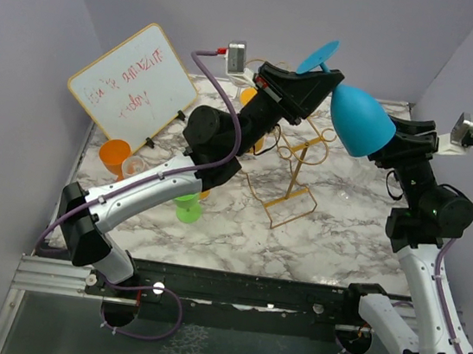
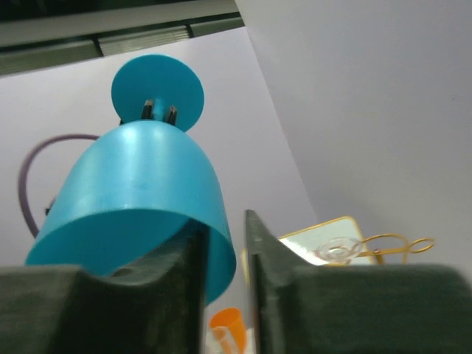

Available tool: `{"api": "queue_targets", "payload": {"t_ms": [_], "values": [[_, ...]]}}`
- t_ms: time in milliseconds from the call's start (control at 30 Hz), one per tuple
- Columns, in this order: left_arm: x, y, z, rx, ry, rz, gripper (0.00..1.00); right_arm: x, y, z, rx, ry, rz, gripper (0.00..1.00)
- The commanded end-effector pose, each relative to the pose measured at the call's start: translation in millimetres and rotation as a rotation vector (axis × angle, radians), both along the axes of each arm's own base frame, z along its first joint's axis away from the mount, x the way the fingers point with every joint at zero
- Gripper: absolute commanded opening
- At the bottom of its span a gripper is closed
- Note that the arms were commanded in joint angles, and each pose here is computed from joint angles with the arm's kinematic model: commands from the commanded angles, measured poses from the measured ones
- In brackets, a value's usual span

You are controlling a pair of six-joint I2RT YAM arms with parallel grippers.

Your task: Place the wine glass upside down on the wine glass rack

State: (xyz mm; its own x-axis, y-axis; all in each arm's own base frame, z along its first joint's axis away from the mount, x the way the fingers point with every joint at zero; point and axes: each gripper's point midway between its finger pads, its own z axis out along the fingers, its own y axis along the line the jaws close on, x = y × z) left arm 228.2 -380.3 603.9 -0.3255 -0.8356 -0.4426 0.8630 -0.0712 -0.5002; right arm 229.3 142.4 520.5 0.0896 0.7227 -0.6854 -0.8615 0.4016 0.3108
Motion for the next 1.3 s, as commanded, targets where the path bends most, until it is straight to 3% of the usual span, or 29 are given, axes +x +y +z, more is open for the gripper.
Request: {"api": "queue_targets", "payload": {"t_ms": [0, 433, 633, 800, 1000, 1267], "values": [[-16.5, 10.8, 22.0, 0.086, -0.085, 0.053, 0.0, 5.3, -3.1, -7.8, 0.004, 0.046, -0.028, 0.49], [8.8, 41.4, 10.5, 0.449, -0.066, 0.327, 0.0, 10.8, -10.2, -21.2, -0.027, 0.087, -0.114, 0.68], [16.8, 72.8, -16.0, 0.669, -0.059, 0.481, 0.0, 11.3, -11.7, -22.1, -0.039, 0.094, -0.133, 0.7], [23.3, 105.2, -50.4, 0.834, -0.023, 0.608, 0.0, 14.7, -12.3, -26.3, -0.049, 0.11, -0.146, 0.7], [24.8, 148.6, -87.0, 0.921, 0.031, 0.751, 0.0, 19.5, -13.1, -33.3, -0.057, 0.139, -0.156, 0.7], [38.9, 131.5, -177.3, 1.064, 0.119, 0.708, 0.0, 21.3, -13.9, -37.7, -0.075, 0.149, -0.172, 0.7]]}}
